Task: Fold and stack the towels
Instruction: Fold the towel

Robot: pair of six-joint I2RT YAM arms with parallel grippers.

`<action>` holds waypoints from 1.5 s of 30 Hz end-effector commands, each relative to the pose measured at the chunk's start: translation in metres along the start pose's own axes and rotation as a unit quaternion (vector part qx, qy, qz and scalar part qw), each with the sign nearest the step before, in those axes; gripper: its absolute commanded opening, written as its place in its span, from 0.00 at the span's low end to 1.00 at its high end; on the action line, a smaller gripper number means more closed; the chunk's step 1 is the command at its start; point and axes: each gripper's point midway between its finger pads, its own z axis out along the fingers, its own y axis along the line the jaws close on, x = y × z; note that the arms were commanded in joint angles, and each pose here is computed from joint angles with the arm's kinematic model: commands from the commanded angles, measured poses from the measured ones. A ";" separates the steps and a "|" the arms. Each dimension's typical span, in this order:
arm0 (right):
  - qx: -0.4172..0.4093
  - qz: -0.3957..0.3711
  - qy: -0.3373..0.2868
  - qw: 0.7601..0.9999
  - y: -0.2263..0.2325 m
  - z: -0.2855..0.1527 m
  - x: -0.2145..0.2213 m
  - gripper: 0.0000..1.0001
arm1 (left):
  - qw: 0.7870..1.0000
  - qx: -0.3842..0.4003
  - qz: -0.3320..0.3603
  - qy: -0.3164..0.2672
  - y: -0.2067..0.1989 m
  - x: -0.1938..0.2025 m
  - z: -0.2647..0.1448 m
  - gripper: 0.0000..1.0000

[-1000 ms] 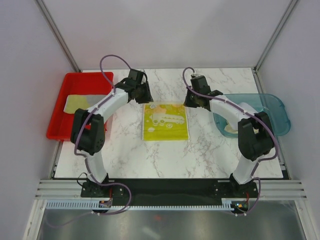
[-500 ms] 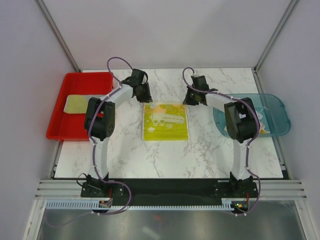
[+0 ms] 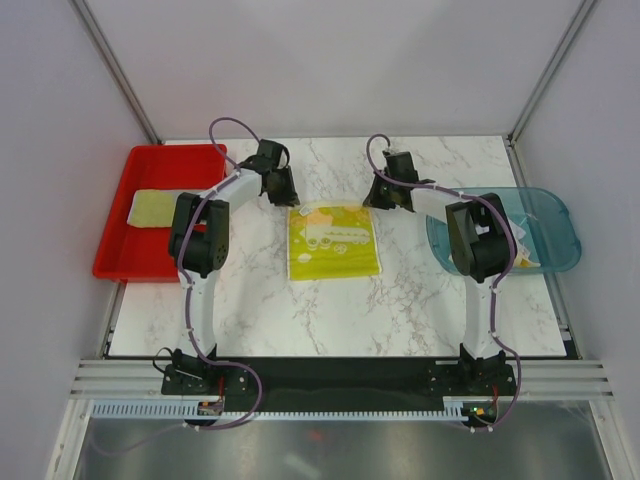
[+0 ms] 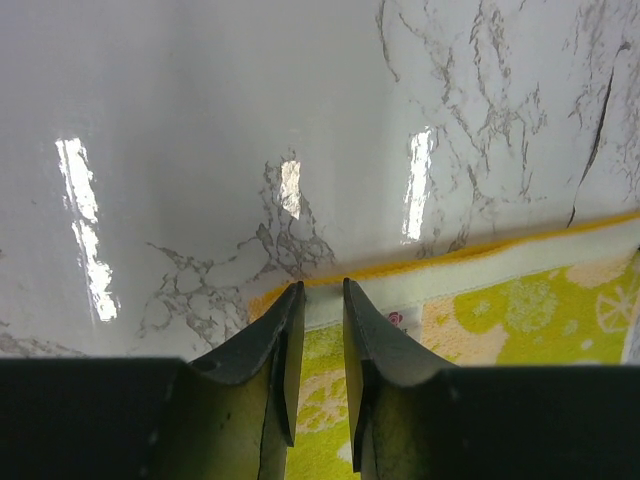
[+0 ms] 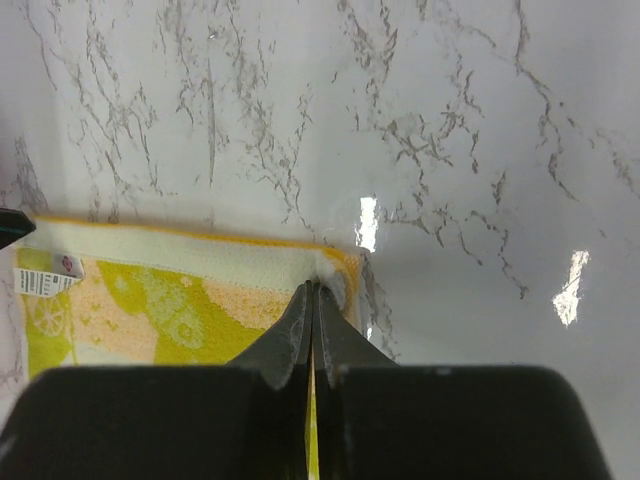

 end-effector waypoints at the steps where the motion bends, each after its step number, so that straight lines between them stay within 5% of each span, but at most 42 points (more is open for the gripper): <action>1: -0.016 0.008 -0.016 1.000 0.004 0.001 -0.010 0.04 | 0.999 -0.016 0.027 -0.010 0.007 -0.005 0.007 0.29; 10: -0.042 0.023 -0.053 0.997 0.015 -0.012 -0.038 0.12 | 0.998 -0.025 0.054 -0.020 0.011 -0.013 0.009 0.29; 20: -0.032 0.046 -0.025 0.998 -0.012 0.008 -0.014 0.12 | 0.998 -0.018 0.067 -0.011 0.010 -0.008 0.012 0.31; 28: -0.017 0.029 -0.050 0.998 -0.003 -0.033 -0.041 0.14 | 0.993 0.035 0.089 -0.074 -0.034 -0.058 -0.058 0.57; 31: -0.006 0.018 -0.055 0.998 0.003 -0.060 -0.049 0.20 | 0.991 0.039 0.091 -0.086 -0.042 -0.061 -0.094 0.59; 38: -0.033 0.024 -0.013 0.999 0.018 -0.110 -0.002 0.17 | 0.991 0.090 0.093 -0.039 -0.065 0.011 -0.139 0.53; 45: -0.071 0.021 0.039 0.996 0.030 -0.126 0.065 0.10 | 0.988 0.111 0.097 0.050 -0.070 0.114 -0.129 0.36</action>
